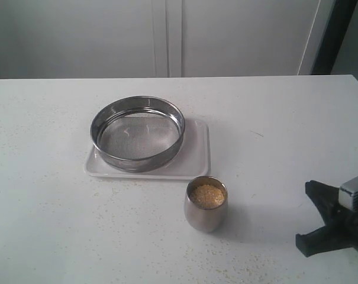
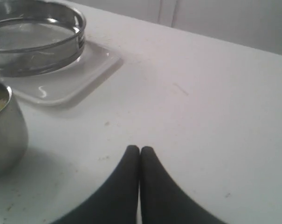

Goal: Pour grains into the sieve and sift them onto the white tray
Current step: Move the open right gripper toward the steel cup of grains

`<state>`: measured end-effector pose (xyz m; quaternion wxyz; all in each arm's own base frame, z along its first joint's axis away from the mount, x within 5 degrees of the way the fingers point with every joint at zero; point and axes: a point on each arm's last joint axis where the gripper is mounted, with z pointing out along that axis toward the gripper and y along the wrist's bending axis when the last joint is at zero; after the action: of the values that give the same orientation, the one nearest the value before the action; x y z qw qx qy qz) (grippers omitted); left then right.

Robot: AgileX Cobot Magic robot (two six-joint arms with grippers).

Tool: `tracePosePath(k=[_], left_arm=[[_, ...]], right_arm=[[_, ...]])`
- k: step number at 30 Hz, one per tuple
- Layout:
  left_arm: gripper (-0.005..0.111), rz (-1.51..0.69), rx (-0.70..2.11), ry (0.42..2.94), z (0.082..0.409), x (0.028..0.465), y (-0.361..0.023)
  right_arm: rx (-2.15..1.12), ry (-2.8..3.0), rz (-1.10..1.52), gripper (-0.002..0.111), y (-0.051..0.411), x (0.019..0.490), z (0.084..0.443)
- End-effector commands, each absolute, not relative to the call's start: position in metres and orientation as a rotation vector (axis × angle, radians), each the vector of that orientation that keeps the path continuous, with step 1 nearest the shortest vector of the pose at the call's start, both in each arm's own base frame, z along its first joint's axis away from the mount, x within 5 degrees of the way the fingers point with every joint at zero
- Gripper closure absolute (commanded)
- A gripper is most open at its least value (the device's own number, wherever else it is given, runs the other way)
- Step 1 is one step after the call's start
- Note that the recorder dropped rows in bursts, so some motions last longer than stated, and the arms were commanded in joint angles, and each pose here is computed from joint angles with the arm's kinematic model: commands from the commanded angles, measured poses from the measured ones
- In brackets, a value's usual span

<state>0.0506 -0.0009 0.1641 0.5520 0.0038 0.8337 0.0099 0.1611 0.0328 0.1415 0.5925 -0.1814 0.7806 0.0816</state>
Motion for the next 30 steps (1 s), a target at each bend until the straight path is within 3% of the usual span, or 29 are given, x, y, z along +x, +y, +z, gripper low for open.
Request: tracePosePath(k=[1,21,30], left_arm=[[0.107,0.02,0.012,1.968,0.163,0.051,-0.001],[0.107,0.02,0.012,1.968,0.163,0.051,-0.001],[0.107,0.02,0.012,1.968,0.163,0.051,-0.001]], right_arm=[[-0.533,1.831,0.251,0.108,0.041,0.169,0.132],[-0.846,1.829,0.595,0.108,0.069,0.192,0.087],[-0.871,1.826,0.63,0.108,0.071,0.198,0.081]])
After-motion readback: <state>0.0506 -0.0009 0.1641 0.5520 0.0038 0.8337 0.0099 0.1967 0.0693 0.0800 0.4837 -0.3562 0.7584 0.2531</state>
